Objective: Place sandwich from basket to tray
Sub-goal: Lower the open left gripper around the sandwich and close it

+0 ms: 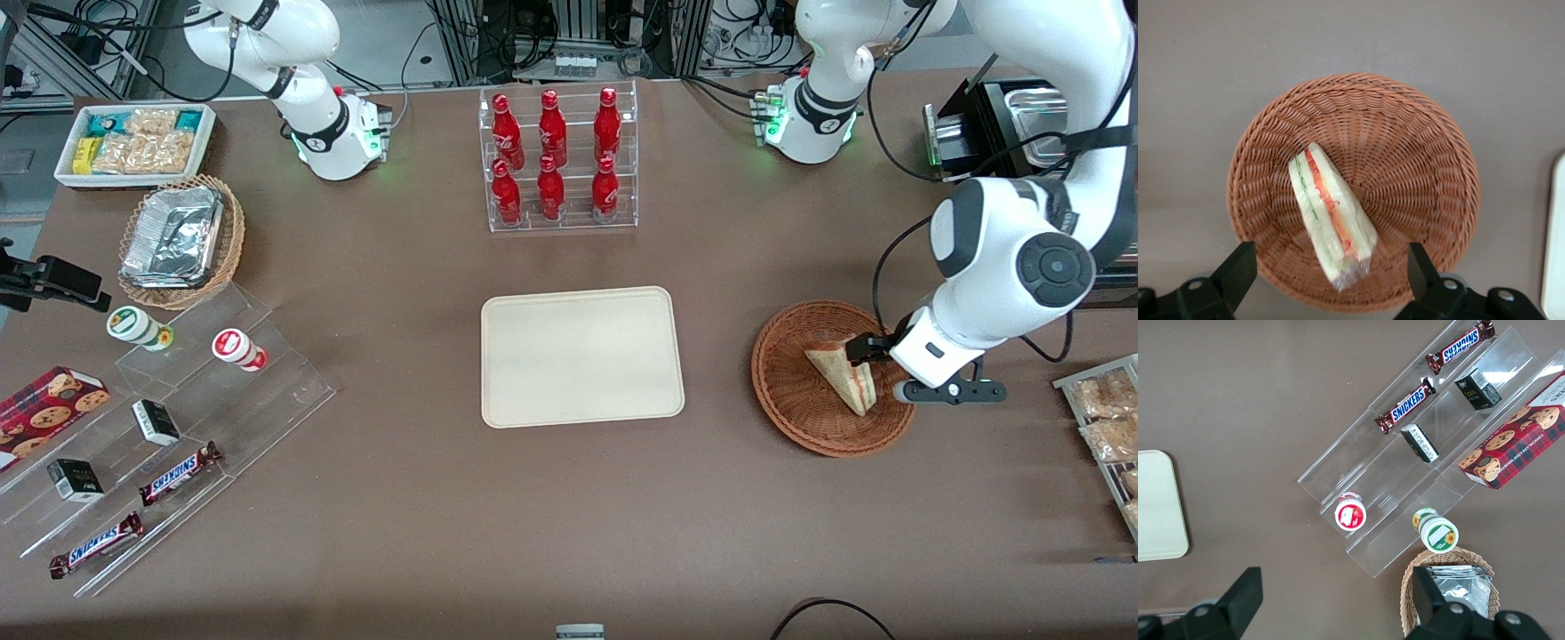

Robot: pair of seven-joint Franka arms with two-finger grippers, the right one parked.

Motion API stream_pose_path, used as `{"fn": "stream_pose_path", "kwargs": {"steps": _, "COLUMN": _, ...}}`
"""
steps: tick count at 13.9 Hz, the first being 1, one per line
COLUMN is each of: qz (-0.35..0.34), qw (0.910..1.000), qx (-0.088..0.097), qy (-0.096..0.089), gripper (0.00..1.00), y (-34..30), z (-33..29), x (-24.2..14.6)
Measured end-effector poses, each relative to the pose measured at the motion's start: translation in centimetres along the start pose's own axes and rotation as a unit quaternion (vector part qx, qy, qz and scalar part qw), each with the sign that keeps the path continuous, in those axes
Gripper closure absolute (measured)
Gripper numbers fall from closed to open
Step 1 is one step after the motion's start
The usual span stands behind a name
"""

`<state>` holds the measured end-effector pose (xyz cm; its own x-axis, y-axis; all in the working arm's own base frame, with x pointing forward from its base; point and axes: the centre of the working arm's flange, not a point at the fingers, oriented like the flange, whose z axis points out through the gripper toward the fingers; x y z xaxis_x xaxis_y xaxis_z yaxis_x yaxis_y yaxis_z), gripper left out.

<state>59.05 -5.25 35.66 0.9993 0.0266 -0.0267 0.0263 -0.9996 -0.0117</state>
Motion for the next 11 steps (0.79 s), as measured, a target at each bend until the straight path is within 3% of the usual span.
{"fn": "stream_pose_path", "kwargs": {"steps": 3, "qz": -0.082, "qw": 0.9967, "qx": -0.001, "qy": -0.001, "gripper": 0.00, "y": 0.0, "z": 2.2, "x": -1.0}}
{"fn": "stream_pose_path", "kwargs": {"steps": 8, "qz": -0.251, "qw": 0.9680, "qx": 0.000, "qy": -0.003, "gripper": 0.00, "y": 0.1, "z": 2.8, "x": -1.5}}
{"fn": "stream_pose_path", "kwargs": {"steps": 11, "qz": -0.286, "qw": 0.9582, "qx": 0.003, "qy": -0.009, "gripper": 0.00, "y": 0.0, "z": 3.6, "x": -2.1}}
